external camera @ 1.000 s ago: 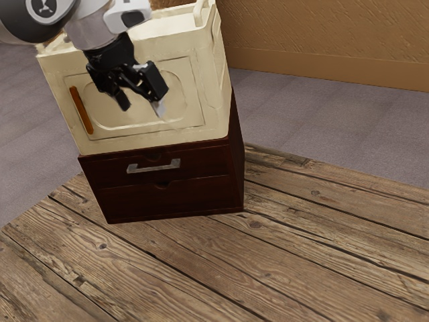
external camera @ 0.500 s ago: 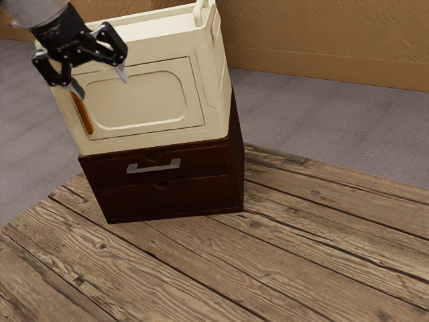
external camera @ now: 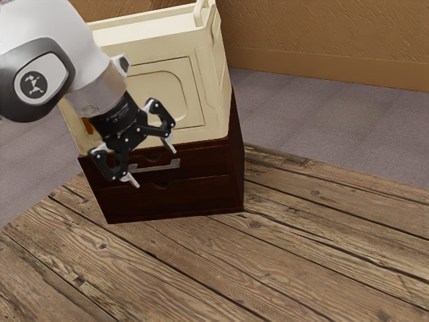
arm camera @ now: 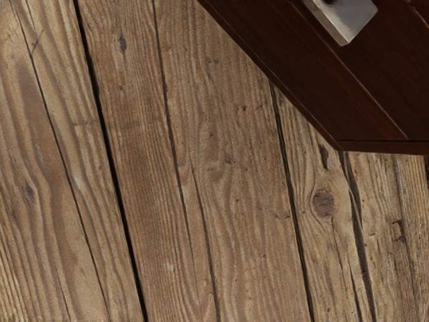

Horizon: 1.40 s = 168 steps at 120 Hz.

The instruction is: Pull the drawer handle with one arm to open the drawer

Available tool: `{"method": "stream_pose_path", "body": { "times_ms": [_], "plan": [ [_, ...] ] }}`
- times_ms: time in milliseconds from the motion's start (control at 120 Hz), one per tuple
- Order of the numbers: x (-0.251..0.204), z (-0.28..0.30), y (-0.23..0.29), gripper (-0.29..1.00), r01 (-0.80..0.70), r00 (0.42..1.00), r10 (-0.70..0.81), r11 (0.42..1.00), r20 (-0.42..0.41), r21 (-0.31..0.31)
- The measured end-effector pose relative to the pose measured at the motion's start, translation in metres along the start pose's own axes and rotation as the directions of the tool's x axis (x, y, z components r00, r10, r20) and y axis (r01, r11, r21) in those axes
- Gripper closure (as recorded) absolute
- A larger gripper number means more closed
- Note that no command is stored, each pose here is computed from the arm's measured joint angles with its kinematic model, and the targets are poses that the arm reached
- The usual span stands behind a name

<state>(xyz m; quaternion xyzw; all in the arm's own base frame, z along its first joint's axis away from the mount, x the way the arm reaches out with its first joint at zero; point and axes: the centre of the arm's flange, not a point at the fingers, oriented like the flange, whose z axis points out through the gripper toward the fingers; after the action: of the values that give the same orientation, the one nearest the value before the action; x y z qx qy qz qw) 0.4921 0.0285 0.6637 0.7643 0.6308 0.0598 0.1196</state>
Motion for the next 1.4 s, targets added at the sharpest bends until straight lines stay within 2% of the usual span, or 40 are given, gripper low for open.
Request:
{"method": "stream_pose_path", "body": {
  "times_ms": [133, 308, 533, 925, 1217, 1400],
  "plan": [
    [0.003, 0.010, 0.000, 0.03, 0.212, 0.977, -0.213, 0.977, -0.002, -0.027],
    [0.014, 0.011, -0.009, 0.03, 0.434, 0.901, -0.434, 0.899, 0.005, -0.054],
    [0.018, 0.030, -0.040, 0.03, 0.606, 0.794, -0.607, 0.792, 0.005, -0.066],
    [0.045, 0.041, -0.036, 0.03, 0.763, 0.632, -0.774, 0.628, -0.022, -0.153],
    [0.050, 0.052, -0.028, 0.04, 0.808, 0.566, -0.824, 0.559, -0.017, -0.187],
    [0.063, 0.063, -0.025, 0.14, 0.831, 0.524, -0.851, 0.518, -0.029, -0.202]
  ]
}}
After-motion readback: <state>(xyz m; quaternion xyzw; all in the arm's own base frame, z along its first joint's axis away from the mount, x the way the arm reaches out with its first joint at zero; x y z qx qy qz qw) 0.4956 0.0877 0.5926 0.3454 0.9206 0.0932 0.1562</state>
